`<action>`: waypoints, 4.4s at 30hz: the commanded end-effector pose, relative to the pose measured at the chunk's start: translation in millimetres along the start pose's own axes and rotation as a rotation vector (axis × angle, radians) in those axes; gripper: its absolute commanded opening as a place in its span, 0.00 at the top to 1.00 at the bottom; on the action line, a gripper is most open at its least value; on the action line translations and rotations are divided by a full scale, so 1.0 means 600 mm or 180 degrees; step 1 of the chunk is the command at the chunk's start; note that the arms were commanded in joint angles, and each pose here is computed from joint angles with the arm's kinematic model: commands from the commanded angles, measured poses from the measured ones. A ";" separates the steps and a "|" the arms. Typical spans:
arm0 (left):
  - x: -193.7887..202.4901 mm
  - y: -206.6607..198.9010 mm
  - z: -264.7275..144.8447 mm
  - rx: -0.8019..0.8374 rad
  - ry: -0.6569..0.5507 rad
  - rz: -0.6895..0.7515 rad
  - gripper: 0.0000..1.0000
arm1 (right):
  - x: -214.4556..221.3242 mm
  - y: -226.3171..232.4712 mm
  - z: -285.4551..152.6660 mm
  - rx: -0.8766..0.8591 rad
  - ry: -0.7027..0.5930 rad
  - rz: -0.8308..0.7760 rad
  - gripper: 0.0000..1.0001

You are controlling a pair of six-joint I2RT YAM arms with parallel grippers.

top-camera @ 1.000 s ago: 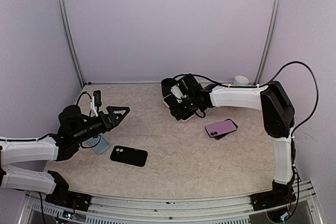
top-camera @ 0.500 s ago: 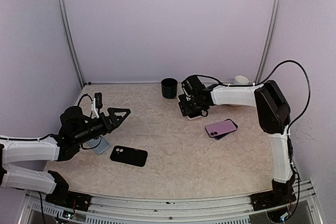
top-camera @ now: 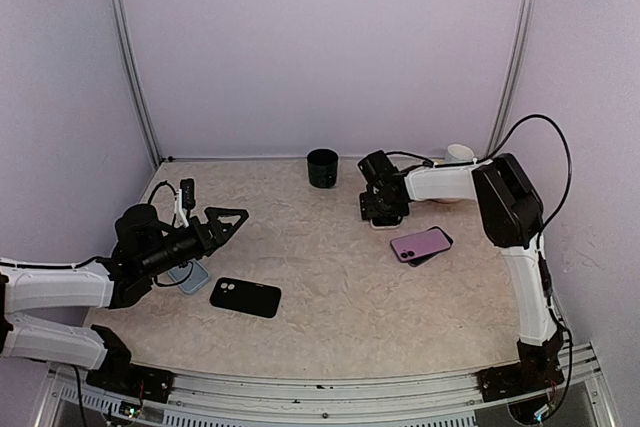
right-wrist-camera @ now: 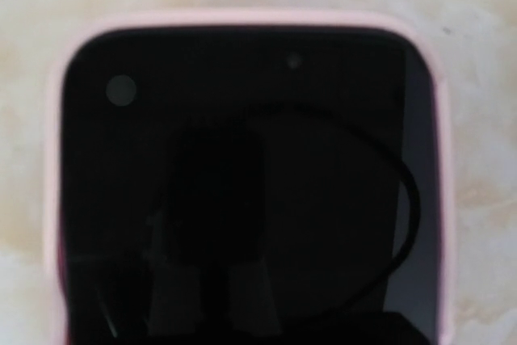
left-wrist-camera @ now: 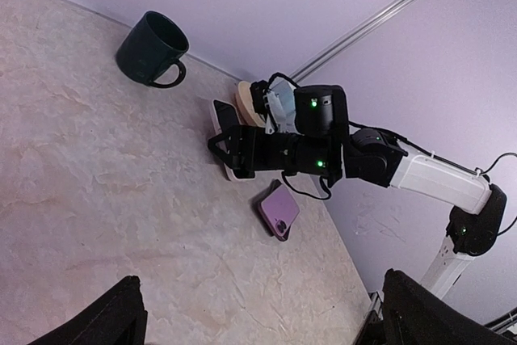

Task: Put the phone into the phone case
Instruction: Place the phone with the phone case at the center of the board, then move the phone to the center of the board.

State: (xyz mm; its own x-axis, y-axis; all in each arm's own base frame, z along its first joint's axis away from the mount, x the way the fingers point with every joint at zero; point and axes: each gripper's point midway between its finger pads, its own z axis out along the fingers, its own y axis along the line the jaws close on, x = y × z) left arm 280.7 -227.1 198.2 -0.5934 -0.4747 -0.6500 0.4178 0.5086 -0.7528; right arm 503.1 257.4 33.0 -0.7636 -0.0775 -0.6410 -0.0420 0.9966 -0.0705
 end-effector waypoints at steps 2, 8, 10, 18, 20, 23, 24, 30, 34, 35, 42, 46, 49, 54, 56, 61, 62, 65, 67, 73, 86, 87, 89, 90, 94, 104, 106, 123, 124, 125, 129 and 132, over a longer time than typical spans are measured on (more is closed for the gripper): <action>-0.010 -0.001 -0.003 0.0021 -0.0089 0.0002 0.01 | -0.043 -0.013 -0.003 0.0142 -0.0197 0.0257 0.40; -0.012 -0.003 0.000 0.0024 -0.0089 0.0003 0.01 | -0.037 -0.016 0.011 0.0141 -0.0110 0.0271 0.35; -0.013 -0.003 0.001 0.0019 -0.0094 0.0005 0.01 | -0.033 -0.016 0.015 0.0121 -0.0085 0.0277 0.33; -0.017 -0.004 0.004 0.0016 -0.0110 -0.0004 0.01 | -0.027 -0.014 0.019 0.0078 -0.0036 0.0294 0.27; -0.018 -0.004 0.003 0.0017 -0.0116 -0.0002 0.01 | -0.023 -0.013 0.022 0.0055 -0.0005 0.0295 0.24; -0.018 -0.002 0.003 0.0002 -0.0123 0.0004 0.01 | -0.019 -0.012 0.023 0.0042 0.0021 0.0296 0.21; -0.018 -0.002 0.003 0.0002 -0.0123 -0.0001 0.01 | -0.018 -0.012 0.023 0.0044 0.0021 0.0293 0.19; -0.015 0.001 0.002 -0.0011 -0.0110 -0.0011 0.01 | -0.015 -0.013 0.025 0.0045 0.0038 0.0293 0.14; -0.015 0.003 0.000 -0.0014 -0.0125 -0.0022 0.01 | -0.012 -0.013 0.027 0.0036 0.0057 0.0293 0.12; -0.015 0.003 -0.001 -0.0011 -0.0132 -0.0020 0.01 | -0.012 -0.013 0.027 0.0036 0.0057 0.0295 0.11; -0.011 0.007 -0.003 -0.0024 -0.0132 -0.0030 0.01 | -0.016 -0.014 0.021 0.0036 0.0038 0.0317 0.07; -0.011 0.006 -0.003 -0.0016 -0.0132 -0.0022 0.01 | -0.043 -0.017 -0.003 0.0020 -0.0082 0.0267 0.01; -0.012 0.007 -0.004 -0.0036 -0.0138 0.0004 0.01 | -0.068 -0.015 -0.034 -0.0090 -0.0206 0.0200 0.00; -0.014 -0.001 -0.003 0.0010 -0.0131 0.0100 0.01 | -0.093 -0.020 -0.094 -0.0260 -0.0395 0.0066 0.00; -0.013 -0.005 0.001 0.0032 -0.0106 0.0122 0.01 | -0.092 -0.027 -0.114 -0.0287 -0.0429 0.0023 0.00; -0.004 -0.027 0.022 0.0113 -0.0016 0.0182 0.01 | -0.073 -0.047 -0.156 -0.0363 -0.0468 -0.0036 0.00; -0.001 -0.035 0.028 0.0145 0.0015 0.0200 0.01 | -0.067 -0.051 -0.163 -0.0388 -0.0471 -0.0035 0.00; 0.018 -0.057 0.059 0.0210 0.0178 0.0311 0.01 | -0.042 -0.067 -0.174 -0.0450 -0.0421 -0.0022 0.00; 0.035 -0.066 0.084 0.0218 0.0306 0.0365 0.01 | -0.019 -0.086 -0.172 -0.0494 -0.0341 0.0050 0.00; 0.093 -0.081 0.164 0.0329 0.0673 0.0353 0.01 | 0.025 -0.140 -0.173 -0.0601 -0.0254 0.0304 0.00; 0.215 -0.120 0.322 0.0805 0.1321 -0.0019 0.01 | 0.065 -0.243 -0.201 -0.0697 -0.0441 0.0786 0.00; 0.221 -0.126 0.329 0.0837 0.1349 -0.0037 0.01 | 0.068 -0.249 -0.199 -0.0724 -0.0441 0.0832 0.00; 0.231 -0.132 0.345 0.0861 0.1392 -0.0054 0.01 | 0.081 -0.257 -0.194 -0.0797 -0.0380 0.0899 0.00; 0.239 -0.130 0.353 0.0847 0.1424 -0.0067 0.01 | 0.076 -0.260 -0.193 -0.0851 -0.0434 0.0942 0.00; 0.257 -0.131 0.377 0.0851 0.1485 -0.0113 0.01 | 0.075 -0.252 -0.190 -0.1076 -0.0494 0.0971 0.00; 0.282 -0.106 0.414 0.0696 0.1477 -0.0216 0.01 | 0.083 -0.249 -0.145 -0.1209 -0.0366 0.0964 0.01; 0.286 -0.102 0.415 0.0680 0.1489 -0.0223 0.01 | 0.091 -0.254 -0.129 -0.1250 -0.0287 0.1019 0.01; 0.272 -0.027 0.375 0.0118 0.1409 -0.0276 0.01 | 0.134 -0.189 -0.117 -0.2106 -0.0005 0.0961 0.06; 0.271 -0.023 0.373 0.0092 0.1407 -0.0276 0.01 | 0.137 -0.185 -0.121 -0.2142 -0.0007 0.0961 0.06; 0.272 -0.019 0.371 0.0069 0.1411 -0.0278 0.01 | 0.140 -0.182 -0.124 -0.2166 -0.0001 0.0960 0.06; 0.278 -0.011 0.365 0.0032 0.1436 -0.0313 0.01 | 0.156 -0.164 -0.133 -0.2238 0.0054 0.0913 0.06; 0.285 -0.013 0.362 0.0079 0.1462 -0.0374 0.01 | 0.168 -0.150 -0.135 -0.2242 0.0099 0.0865 0.06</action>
State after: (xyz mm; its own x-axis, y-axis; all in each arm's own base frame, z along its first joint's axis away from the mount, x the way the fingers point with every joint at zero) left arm 328.3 -469.5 60.5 -0.8771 -0.1424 -0.4587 0.3472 0.4721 -0.8103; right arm 402.1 142.3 46.7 -0.7770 0.1992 -0.5972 -0.2310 0.7922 0.5648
